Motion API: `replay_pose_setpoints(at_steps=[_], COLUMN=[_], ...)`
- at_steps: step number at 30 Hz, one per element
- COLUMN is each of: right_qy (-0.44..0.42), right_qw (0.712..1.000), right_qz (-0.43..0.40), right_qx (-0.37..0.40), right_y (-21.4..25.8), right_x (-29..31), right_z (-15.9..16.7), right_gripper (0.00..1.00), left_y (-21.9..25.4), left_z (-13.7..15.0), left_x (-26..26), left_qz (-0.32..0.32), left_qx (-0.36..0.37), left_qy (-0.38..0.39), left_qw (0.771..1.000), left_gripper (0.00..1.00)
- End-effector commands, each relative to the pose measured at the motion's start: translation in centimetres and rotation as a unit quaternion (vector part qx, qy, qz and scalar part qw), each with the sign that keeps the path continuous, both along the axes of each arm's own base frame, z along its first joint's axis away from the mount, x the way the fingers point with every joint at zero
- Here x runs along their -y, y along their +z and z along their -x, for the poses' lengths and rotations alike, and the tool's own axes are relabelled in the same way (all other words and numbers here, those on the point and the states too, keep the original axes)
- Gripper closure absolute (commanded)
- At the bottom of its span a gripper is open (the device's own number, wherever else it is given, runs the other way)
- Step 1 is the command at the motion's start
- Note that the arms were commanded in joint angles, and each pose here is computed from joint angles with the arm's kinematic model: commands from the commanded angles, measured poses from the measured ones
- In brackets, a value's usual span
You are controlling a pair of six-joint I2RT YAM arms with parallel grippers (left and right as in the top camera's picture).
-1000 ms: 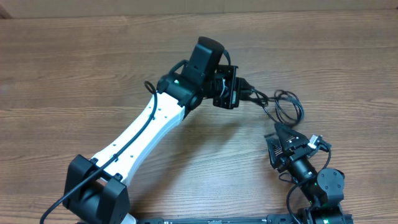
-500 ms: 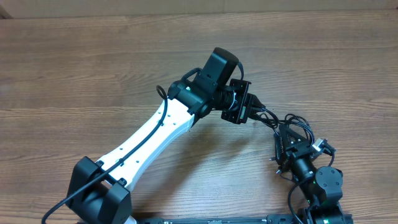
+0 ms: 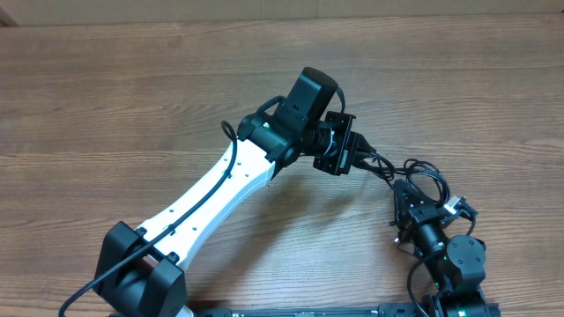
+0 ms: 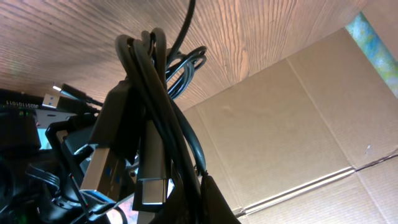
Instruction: Untangle cables
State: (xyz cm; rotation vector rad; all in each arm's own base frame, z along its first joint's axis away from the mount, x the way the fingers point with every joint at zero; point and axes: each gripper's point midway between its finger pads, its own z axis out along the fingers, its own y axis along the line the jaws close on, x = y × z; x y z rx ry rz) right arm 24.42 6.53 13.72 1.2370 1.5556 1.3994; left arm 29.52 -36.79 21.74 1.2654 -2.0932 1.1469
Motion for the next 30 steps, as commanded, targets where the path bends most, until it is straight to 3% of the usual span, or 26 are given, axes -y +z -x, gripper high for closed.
replay_pose_setpoints(at_steps=[1, 10, 17, 22, 24, 28, 30], right_qy=[-0.006, -0.002, -0.001, -0.003, -0.003, -0.003, -0.003], right_qw=[1.000, 1.000, 1.000, 1.000, 1.000, 1.000, 1.000], right_qz=[0.014, 0.012, 0.014, 0.014, 0.014, 0.014, 0.014], right_qx=[0.001, 0.006, 0.006, 0.006, 0.006, 0.006, 0.006], right_y=[-0.4, -0.2, -0.2, -0.2, -0.2, -0.2, -0.2], right_x=[0.3, 0.2, 0.1, 0.2, 0.2, 0.2, 0.2], right_z=[-0.1, -0.1, -0.1, -0.1, -0.1, -0.1, -0.1], right_gripper=[0.96, 0.96, 0.96, 0.96, 0.83, 0.33, 0.22], left_y=[1.5, -0.7, -2.0, -2.1, -1.9, -1.5, -1.3], left_z=[-2.7, -9.1, -10.3, -10.4, -10.0, -9.5, -9.3], left_x=[-1.5, -8.3, -11.7, -12.4, -11.8, -10.9, -10.5], left_qz=[-0.009, -0.117, -0.165, -0.160, -0.146, -0.132, -0.129], left_qx=[0.046, 0.094, 0.086, 0.075, 0.068, 0.087, 0.104], left_qy=[0.046, 0.199, 0.243, 0.242, 0.224, 0.179, 0.153], left_qw=[0.998, 0.968, 0.952, 0.954, 0.961, 0.971, 0.974], left_gripper=[0.96, 0.96, 0.96, 0.96, 0.96, 0.96, 0.96])
